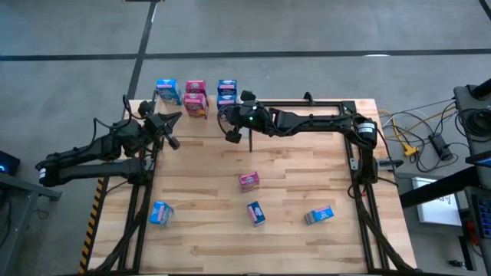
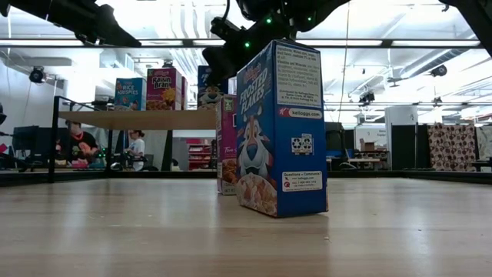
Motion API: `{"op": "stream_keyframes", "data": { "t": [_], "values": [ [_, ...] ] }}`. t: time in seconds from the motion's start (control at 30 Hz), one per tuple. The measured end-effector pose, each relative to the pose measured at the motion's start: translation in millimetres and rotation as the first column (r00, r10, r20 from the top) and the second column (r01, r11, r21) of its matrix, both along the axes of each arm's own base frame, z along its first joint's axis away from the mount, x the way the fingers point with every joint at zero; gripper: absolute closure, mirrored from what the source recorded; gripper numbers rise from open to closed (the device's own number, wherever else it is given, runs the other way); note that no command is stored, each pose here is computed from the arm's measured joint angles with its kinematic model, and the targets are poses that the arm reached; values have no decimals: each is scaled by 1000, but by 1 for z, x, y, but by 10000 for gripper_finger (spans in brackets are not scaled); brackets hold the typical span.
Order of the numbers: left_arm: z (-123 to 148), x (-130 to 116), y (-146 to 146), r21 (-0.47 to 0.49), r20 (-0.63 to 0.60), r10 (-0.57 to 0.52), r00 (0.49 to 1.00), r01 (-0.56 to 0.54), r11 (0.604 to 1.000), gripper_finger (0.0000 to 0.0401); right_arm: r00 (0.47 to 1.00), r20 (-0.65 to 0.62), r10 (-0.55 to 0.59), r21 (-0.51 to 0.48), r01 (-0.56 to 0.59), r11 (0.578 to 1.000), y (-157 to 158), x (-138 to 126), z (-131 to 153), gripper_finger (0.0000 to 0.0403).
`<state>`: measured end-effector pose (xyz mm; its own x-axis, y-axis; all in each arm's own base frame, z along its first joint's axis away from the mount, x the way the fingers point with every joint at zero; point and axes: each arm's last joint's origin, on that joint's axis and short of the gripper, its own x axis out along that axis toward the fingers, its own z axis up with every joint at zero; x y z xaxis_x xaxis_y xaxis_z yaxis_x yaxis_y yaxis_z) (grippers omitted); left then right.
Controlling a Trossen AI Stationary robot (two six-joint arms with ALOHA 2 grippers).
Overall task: Stack cereal on shelf
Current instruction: Put the top blue cereal box on the shelf, then put the left light blue cereal box on the shelf
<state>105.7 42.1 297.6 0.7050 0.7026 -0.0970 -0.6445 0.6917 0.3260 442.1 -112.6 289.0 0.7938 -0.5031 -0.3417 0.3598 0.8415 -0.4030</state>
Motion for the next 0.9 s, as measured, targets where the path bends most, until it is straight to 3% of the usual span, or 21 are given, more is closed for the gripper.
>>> {"op": "stream_keyframes", "data": {
  "t": [0.57, 0.9],
  "values": [
    [0, 0, 0, 0, 0, 0, 1000, 0, 1000, 401, 994, -92, 67, 10, -66, 998, 29, 0, 3, 390],
    [0, 0, 0, -20, 18, 3, 1000, -2, 1000, 401, 971, -205, 125, 46, -118, 992, 55, -28, 25, 390]
  ]
}}
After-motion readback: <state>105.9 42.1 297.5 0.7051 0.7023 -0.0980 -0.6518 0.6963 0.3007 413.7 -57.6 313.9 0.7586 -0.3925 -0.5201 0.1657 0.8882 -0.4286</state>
